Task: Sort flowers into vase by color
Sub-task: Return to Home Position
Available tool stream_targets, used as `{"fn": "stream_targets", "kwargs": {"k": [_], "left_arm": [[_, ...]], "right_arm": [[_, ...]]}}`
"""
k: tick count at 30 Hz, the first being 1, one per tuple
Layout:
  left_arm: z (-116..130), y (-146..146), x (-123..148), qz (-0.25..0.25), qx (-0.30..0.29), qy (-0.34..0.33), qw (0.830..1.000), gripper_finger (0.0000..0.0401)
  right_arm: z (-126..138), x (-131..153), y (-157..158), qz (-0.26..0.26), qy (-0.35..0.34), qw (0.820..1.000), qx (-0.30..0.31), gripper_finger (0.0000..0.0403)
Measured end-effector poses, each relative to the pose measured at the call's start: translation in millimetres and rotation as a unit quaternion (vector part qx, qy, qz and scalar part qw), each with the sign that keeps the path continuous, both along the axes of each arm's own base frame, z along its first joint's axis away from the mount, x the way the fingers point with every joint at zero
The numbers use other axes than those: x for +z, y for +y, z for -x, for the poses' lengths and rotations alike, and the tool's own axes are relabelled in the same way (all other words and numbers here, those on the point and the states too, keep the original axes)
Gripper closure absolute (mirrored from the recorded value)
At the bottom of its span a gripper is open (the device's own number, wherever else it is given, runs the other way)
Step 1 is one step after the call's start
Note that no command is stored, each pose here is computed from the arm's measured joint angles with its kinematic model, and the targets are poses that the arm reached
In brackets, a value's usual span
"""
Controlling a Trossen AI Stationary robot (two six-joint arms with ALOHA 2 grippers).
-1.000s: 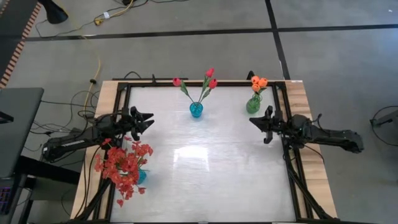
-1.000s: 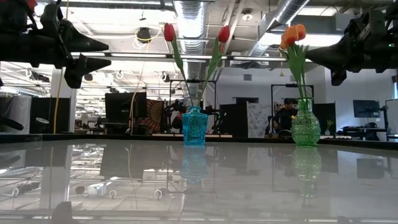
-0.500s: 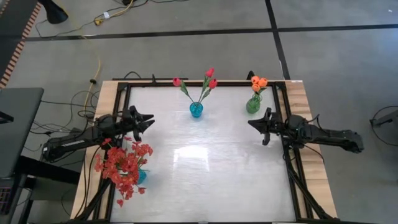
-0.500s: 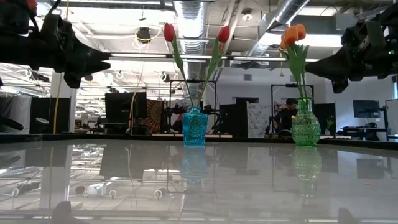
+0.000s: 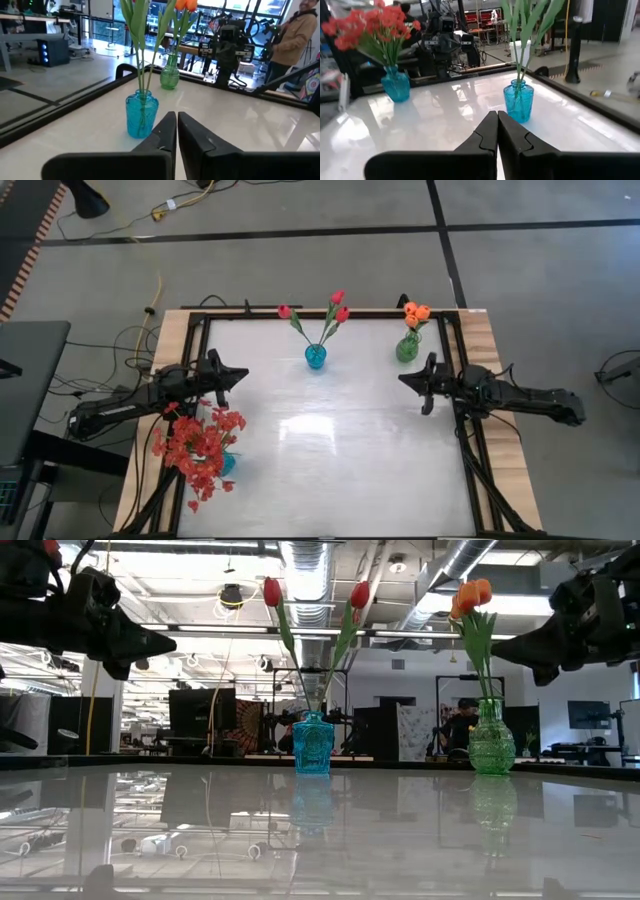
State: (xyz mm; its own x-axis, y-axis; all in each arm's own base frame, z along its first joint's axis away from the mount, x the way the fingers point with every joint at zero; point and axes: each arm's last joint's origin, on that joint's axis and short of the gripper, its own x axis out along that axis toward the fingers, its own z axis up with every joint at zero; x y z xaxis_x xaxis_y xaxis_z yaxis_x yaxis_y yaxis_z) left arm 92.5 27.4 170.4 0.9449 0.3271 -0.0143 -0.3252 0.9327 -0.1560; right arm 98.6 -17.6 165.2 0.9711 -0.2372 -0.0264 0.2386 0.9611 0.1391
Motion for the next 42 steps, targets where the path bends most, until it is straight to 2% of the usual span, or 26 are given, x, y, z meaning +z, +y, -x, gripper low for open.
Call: {"fn": "stream_targets", "kwargs": {"k": [6,11,14,20,42], "left_arm": [[0.0,0.0,0.1,0.009,-0.001,-0.003,1.0,0.0392],[0.0,0.0,0.1,0.009,0.0,-0.003,1.0,0.0392],[0.0,0.0,0.1,0.01,-0.001,-0.003,1.0,0.0392],[0.0,-0.1,0.1,0.01,-0.001,-0.003,1.0,0.0392],[0.0,-0.1,0.0,0.011,-0.001,-0.003,1.0,0.0392]], "right_arm": [[0.0,-0.1,0.0,0.07,0.018,0.997,0.002,0.0367],[0.0,-0.2,0.1,0.073,0.019,0.997,0.003,0.0367],[0.0,-0.2,0.1,0.07,0.018,0.997,0.003,0.0367],[-0.1,1.1,-0.1,0.003,-0.008,1.0,0.0,0.0367],[-0.2,1.3,-0.1,0.002,-0.01,1.0,0.0,0.0367]]}}
